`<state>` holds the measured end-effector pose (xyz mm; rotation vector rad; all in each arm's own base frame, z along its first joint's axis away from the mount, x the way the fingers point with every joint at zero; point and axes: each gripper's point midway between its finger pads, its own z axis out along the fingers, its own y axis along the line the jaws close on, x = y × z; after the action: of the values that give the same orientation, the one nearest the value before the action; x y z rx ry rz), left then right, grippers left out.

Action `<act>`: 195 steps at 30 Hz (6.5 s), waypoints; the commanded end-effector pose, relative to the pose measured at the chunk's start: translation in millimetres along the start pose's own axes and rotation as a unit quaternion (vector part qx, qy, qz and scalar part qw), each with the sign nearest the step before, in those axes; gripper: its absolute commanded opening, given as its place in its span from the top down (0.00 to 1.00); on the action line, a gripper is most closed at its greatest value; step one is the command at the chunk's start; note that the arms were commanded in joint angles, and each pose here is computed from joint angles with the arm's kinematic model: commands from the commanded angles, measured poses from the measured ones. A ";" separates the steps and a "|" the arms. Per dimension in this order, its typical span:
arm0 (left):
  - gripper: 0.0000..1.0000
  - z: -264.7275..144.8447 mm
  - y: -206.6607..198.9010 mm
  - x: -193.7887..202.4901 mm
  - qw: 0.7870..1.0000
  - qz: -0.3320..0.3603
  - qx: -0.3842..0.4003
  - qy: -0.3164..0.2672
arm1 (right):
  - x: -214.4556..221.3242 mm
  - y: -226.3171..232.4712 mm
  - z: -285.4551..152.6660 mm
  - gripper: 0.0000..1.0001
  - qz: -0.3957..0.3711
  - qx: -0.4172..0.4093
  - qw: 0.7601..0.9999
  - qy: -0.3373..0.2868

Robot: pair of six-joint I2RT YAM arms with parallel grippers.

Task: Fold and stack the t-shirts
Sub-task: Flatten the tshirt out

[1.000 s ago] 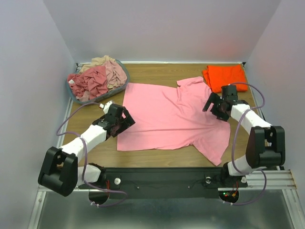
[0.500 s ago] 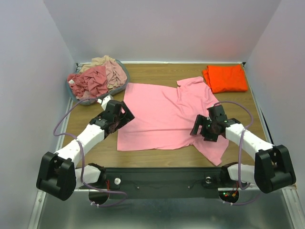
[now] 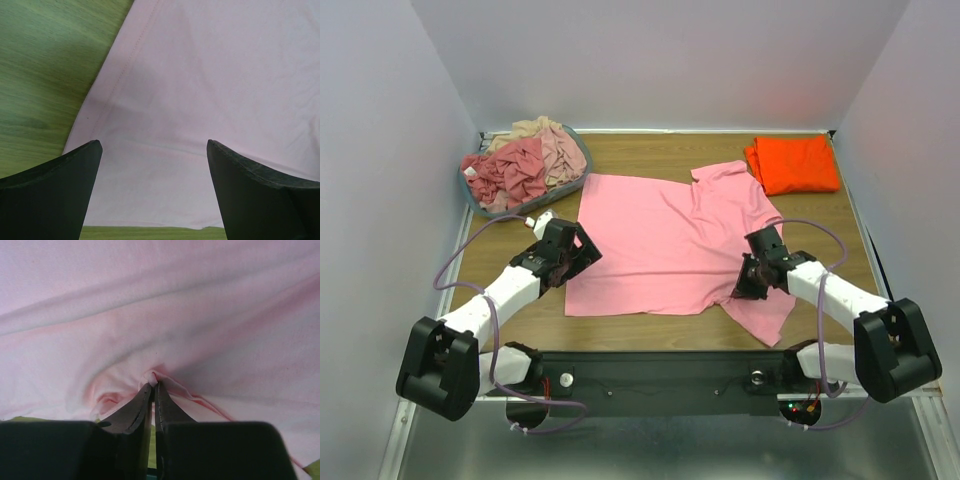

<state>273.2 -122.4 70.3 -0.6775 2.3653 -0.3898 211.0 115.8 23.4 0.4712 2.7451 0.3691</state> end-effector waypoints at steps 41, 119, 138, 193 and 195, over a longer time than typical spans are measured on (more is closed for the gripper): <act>0.02 -5.3 -11.4 -22.2 0.999 0.009 0.004 -0.037 | 94.3 66.3 -98.5 0.00 -0.023 -0.174 0.979 0.106; 0.02 -58.7 17.2 -29.4 0.994 -0.031 -0.071 -0.071 | -172.7 61.8 -100.5 0.00 0.028 -0.036 0.963 -0.267; 0.34 -7.2 87.4 45.8 0.984 -0.086 -0.156 -0.001 | -12.3 63.3 -91.9 0.00 0.004 -0.229 0.971 -0.062; 1.00 -11.9 70.4 17.6 0.992 -0.078 -0.086 -0.050 | 112.9 90.2 -23.9 0.97 -0.005 -0.137 0.988 0.067; 1.00 -12.5 71.1 17.7 0.992 -0.076 -0.088 -0.050 | 122.9 89.6 -25.2 0.71 -0.007 -0.139 0.986 0.092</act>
<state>223.1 -76.5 33.5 -0.9516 2.3039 -0.2182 127.7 209.1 26.0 0.3565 2.7861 0.6008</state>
